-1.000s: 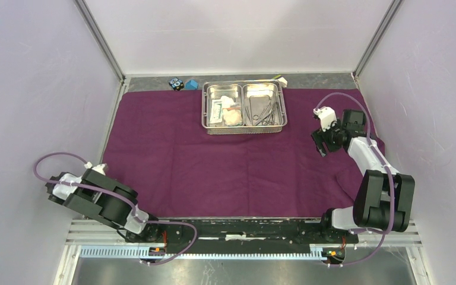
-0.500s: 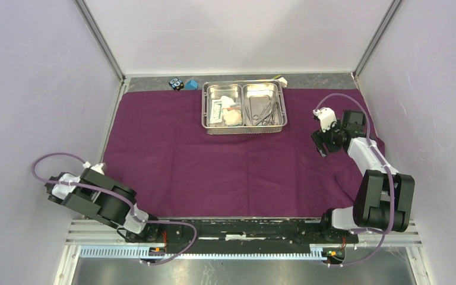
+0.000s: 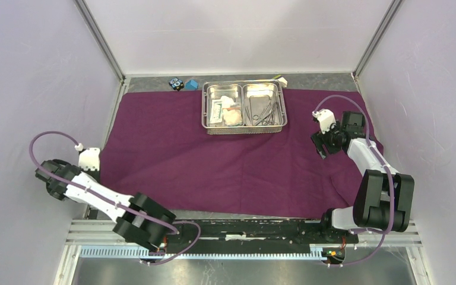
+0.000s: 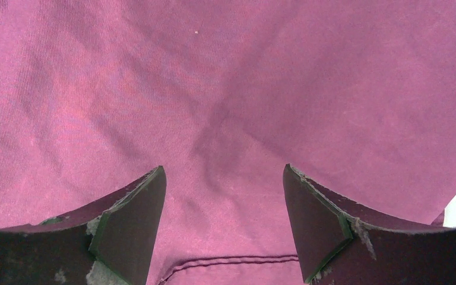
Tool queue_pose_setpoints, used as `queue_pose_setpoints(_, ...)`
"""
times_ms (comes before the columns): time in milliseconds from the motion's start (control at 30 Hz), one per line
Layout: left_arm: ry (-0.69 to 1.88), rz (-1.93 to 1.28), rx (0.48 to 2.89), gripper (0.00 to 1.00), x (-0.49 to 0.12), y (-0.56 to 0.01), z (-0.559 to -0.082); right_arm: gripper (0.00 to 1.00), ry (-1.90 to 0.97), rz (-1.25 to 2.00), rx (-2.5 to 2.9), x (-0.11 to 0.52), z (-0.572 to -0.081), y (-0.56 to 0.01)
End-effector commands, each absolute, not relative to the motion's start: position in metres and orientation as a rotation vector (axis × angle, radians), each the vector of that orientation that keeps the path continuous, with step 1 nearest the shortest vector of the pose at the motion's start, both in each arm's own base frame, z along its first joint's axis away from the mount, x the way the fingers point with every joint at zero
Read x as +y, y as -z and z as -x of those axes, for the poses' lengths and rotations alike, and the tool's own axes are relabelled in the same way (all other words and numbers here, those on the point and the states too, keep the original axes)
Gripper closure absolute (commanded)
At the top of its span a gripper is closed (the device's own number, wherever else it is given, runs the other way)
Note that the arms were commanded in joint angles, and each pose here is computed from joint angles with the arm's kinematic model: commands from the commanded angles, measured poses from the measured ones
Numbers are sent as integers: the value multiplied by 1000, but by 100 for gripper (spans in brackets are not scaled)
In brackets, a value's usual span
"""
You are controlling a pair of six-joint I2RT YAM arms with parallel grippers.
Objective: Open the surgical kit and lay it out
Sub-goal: Smooth out the surgical kit at the center of the board.
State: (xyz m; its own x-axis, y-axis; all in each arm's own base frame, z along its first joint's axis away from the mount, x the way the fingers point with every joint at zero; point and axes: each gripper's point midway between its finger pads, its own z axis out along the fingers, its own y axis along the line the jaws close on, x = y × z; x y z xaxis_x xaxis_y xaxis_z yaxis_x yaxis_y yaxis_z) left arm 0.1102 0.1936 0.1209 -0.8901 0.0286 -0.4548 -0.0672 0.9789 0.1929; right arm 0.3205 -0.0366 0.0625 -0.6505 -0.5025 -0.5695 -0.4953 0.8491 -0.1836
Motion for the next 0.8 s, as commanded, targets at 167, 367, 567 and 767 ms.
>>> queue_pose_setpoints(167, -390, -158, 2636, 42, 165, -136, -119, 21, 51, 746, 2343, -38, -327, -73)
queue_pose_setpoints(367, -412, -162, 2690, 29, 174, -124, -114, 21, 50, 745, 2342, -38, -328, -74)
queue_pose_setpoints(567, -308, -147, 2672, 23, 171, -121, -125, 21, 110, 754, 2356, -46, -323, -76)
queue_pose_setpoints(767, -140, -216, 2543, 17, 136, -135, -166, 21, 182, 716, 2401, -68, -301, -91)
